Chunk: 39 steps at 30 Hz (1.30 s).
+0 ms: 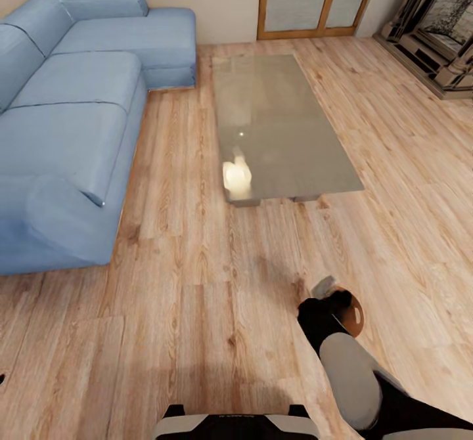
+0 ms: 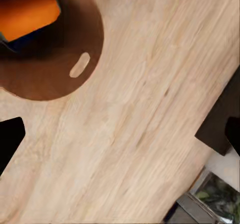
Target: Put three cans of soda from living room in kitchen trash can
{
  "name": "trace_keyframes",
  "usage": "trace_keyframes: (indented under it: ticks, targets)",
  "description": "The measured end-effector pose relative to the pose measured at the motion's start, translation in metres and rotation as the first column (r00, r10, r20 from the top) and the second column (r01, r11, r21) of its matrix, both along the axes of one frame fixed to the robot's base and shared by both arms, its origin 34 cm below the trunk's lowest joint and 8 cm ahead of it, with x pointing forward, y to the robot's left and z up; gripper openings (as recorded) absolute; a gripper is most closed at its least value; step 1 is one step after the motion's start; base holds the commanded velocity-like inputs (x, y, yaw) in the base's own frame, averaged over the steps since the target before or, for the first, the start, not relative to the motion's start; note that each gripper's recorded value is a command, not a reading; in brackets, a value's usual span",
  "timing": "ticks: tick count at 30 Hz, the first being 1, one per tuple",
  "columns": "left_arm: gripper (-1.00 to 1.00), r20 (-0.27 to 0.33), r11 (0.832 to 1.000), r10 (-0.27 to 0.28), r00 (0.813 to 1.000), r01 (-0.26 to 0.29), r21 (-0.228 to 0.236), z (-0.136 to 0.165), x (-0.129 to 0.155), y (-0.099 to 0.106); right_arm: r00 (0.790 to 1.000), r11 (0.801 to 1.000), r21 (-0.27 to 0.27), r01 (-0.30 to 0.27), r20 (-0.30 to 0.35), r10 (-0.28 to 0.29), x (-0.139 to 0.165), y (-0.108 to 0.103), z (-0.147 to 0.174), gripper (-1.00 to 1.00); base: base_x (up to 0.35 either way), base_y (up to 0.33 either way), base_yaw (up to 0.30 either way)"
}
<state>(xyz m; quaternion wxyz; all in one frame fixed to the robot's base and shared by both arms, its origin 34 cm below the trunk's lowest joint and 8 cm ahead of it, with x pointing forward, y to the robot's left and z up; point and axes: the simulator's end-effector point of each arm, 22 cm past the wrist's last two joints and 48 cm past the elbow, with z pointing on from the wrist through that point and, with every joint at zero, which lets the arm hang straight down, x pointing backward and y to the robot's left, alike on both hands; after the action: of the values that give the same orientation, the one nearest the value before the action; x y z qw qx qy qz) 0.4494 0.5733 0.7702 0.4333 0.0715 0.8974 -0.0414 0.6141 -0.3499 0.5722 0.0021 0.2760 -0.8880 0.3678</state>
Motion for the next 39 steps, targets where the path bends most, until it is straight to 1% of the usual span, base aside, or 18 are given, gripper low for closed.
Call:
trace_keyframes:
  ticks: [1,2,3,4,5,6,7,8,10,11,12,13,18,22,26,30,33,39]
  targets:
    - [1.0,-0.094,0.951,0.273,0.957,-0.254,0.177,-0.031,-0.003,0.088,0.989,0.946,0.29,0.148,-0.02,-0.149,-0.061,0.04,-0.053,1.0,0.0,0.0,0.0]
    - [1.0,-0.252,0.956,0.283,0.925,-0.253,0.147,-0.104,-0.009,0.049,0.967,0.905,0.342,0.252,-0.134,-0.218,-0.171,0.037,-0.078,1.0,0.0,0.0,0.0]
    - [1.0,-0.432,0.982,0.183,0.883,-0.182,0.044,-0.182,-0.042,-0.06,0.936,0.869,0.359,0.341,-0.218,-0.277,-0.26,0.033,-0.084,1.0,0.0,0.0,0.0]
    - [1.0,-0.467,0.966,0.156,0.871,-0.232,-0.11,-0.215,-0.058,-0.17,0.931,0.868,0.353,0.349,-0.236,-0.279,-0.276,0.032,-0.083,1.0,0.0,0.0,0.0]
    - [1.0,-0.574,0.97,0.133,0.808,-0.225,-0.091,-0.246,-0.078,-0.215,0.922,0.816,0.43,0.387,-0.171,-0.347,-0.25,0.027,-0.088,1.0,0.0,0.0,0.0]
    - [1.0,-0.608,0.976,0.133,0.783,-0.208,-0.055,-0.252,-0.087,-0.214,0.911,0.793,0.45,0.41,-0.165,-0.378,-0.258,0.023,-0.088,1.0,0.0,0.0,0.0]
    - [1.0,-0.638,0.98,0.126,0.76,-0.197,-0.041,-0.259,-0.097,-0.225,0.902,0.777,0.463,0.427,-0.163,-0.399,-0.267,0.021,-0.087,1.0,0.0,0.0,0.0]
    - [1.0,-0.677,0.984,0.12,0.726,-0.175,-0.014,-0.266,-0.115,-0.241,0.889,0.754,0.479,0.45,-0.16,-0.429,-0.281,0.016,-0.086,1.0,0.0,0.0,0.0]
    - [1.0,-0.701,0.987,0.123,0.703,-0.16,0.012,-0.268,-0.132,-0.249,0.88,0.741,0.484,0.465,-0.16,-0.447,-0.295,0.009,-0.083,1.0,0.0,0.0,0.0]
    - [1.0,-0.72,0.989,0.124,0.683,-0.148,0.031,-0.268,-0.15,-0.253,0.874,0.736,0.483,0.475,-0.159,-0.459,-0.305,0.001,-0.08,1.0,0.0,0.0,0.0]
    - [1.0,-0.73,0.989,0.127,0.672,-0.144,0.039,-0.267,-0.16,-0.254,0.872,0.734,0.482,0.478,-0.159,-0.463,-0.309,-0.003,-0.078,1.0,0.0,0.0,0.0]
    - [1.0,-0.746,0.989,0.129,0.654,-0.138,0.05,-0.265,-0.177,-0.256,0.869,0.732,0.481,0.483,-0.159,-0.469,-0.316,-0.007,-0.076,1.0,0.0,0.0,0.0]
    - [1.0,-0.768,0.989,0.138,0.625,-0.126,0.075,-0.257,-0.205,-0.252,0.865,0.728,0.48,0.489,-0.162,-0.474,-0.33,-0.012,-0.069,1.0,0.0,0.0,0.0]
    - [1.0,-0.773,0.989,0.142,0.618,-0.12,0.087,-0.251,-0.213,-0.246,0.866,0.728,0.483,0.487,-0.158,-0.475,-0.334,-0.012,-0.064,1.0,0.0,0.0,0.0]
    - [1.0,-0.783,0.989,0.146,0.605,-0.115,0.096,-0.245,-0.226,-0.241,0.866,0.727,0.485,0.487,-0.158,-0.475,-0.337,-0.012,-0.06,1.0,0.0,0.0,0.0]
    - [1.0,-0.788,0.988,0.148,0.597,-0.114,0.1,-0.239,-0.235,-0.24,0.865,0.727,0.482,0.489,-0.162,-0.475,-0.343,-0.013,-0.056,1.0,0.0,0.0,0.0]
    - [1.0,-0.789,0.988,0.149,0.596,-0.114,0.101,-0.236,-0.237,-0.239,0.865,0.727,0.481,0.491,-0.165,-0.475,-0.347,-0.013,-0.053,1.0,0.0,0.0,0.0]
    - [1.0,-0.789,0.988,0.149,0.595,-0.114,0.101,-0.231,-0.24,-0.24,0.862,0.727,0.471,0.499,-0.184,-0.473,-0.376,-0.013,-0.043,1.0,0.0,0.0,0.0]
